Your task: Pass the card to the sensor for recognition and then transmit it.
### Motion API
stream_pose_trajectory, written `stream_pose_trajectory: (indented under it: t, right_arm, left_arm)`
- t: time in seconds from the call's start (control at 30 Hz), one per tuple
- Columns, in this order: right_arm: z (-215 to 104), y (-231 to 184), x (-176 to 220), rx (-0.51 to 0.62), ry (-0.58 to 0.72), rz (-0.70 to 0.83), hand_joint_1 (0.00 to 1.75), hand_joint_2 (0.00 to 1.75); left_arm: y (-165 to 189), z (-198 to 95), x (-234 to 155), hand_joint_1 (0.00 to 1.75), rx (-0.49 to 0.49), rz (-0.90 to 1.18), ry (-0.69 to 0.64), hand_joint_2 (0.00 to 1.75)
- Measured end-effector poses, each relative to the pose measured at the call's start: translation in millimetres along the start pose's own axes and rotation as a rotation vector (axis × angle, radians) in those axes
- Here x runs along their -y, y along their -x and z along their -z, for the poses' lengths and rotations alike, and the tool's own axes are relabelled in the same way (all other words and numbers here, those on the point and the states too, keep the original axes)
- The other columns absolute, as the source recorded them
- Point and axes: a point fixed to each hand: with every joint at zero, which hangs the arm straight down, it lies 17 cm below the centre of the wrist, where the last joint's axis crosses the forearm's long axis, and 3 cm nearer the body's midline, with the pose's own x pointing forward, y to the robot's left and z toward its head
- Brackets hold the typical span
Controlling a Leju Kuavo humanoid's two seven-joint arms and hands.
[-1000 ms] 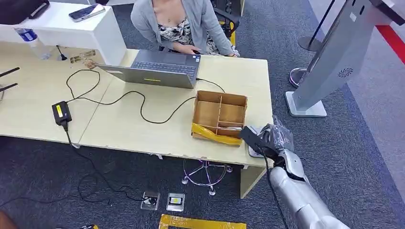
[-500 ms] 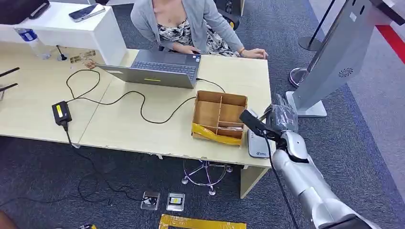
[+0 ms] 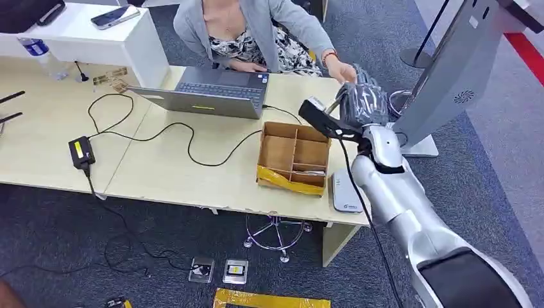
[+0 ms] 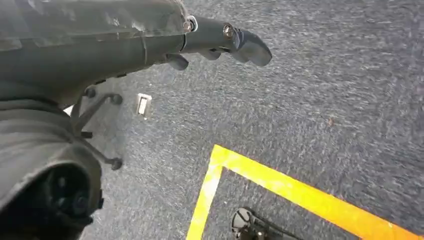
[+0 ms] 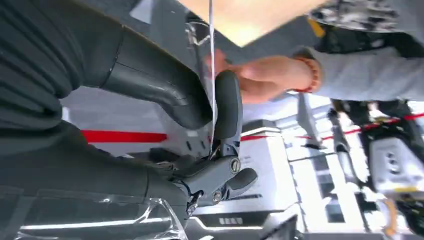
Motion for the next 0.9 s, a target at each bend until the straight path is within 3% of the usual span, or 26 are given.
stream_pose_trajectory:
  t: [0.27, 0.9]
  right_arm:
    - [10, -56, -3, 0.082, 0.002, 0.043, 1.75, 1.75]
    - [3, -94, -37, 0.117, -0.057, 0.090, 1.75, 1.75]
  left_arm:
    - [2, 0, -3, 0.00, -0.012, 0.000, -0.013, 0.00]
    - [14, 1, -10, 0.00, -0.076, -0.021, -0.055, 0.00]
